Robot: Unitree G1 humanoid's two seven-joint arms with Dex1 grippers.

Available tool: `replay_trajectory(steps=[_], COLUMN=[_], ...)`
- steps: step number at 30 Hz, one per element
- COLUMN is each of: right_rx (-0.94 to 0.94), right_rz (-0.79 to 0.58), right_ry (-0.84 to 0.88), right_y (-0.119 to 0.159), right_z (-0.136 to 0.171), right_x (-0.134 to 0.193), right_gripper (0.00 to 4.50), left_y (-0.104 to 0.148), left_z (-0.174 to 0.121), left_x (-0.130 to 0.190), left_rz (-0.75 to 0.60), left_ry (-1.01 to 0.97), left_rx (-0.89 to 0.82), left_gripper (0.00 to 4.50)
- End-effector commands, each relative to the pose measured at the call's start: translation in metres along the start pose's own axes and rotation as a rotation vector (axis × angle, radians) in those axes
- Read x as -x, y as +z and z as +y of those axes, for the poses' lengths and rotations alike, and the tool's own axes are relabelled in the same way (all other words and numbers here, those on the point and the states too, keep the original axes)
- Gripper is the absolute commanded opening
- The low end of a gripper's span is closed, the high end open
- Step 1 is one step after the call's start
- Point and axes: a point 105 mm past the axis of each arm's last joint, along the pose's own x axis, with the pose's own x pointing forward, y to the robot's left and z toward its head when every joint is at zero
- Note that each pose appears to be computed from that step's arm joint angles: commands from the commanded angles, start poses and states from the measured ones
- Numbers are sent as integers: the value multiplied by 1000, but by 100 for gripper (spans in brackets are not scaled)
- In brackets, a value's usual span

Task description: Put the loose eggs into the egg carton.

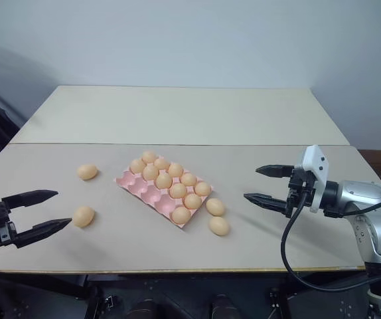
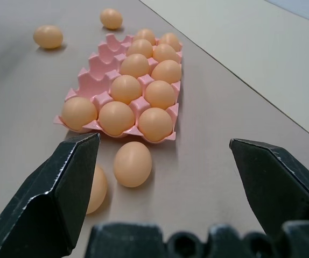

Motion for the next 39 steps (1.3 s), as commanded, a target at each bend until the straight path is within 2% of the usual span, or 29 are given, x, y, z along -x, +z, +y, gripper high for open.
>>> replay_trajectory(steps=[1, 16, 27, 33, 39], right_rx=[53, 41, 90, 95, 133], right_rz=[-17, -3, 144, 103, 235], right_ry=[-13, 9, -17, 81, 170], right_y=[12, 15, -4, 3, -32], right_z=[-1, 2, -5, 11, 41], right_x=[5, 7, 2, -10, -38], right_gripper=[450, 450, 450, 450, 450], left_y=[13, 18, 24, 25, 24], left_z=[3, -4, -8, -11, -12], left_x=[4, 0, -6, -10, -13], left_rz=[-44, -51, -82, -84, -80], left_ry=[26, -23, -64, -80, -88], left_rx=[-25, -44, -56, -63, -65], left_gripper=[449, 449, 449, 449, 449])
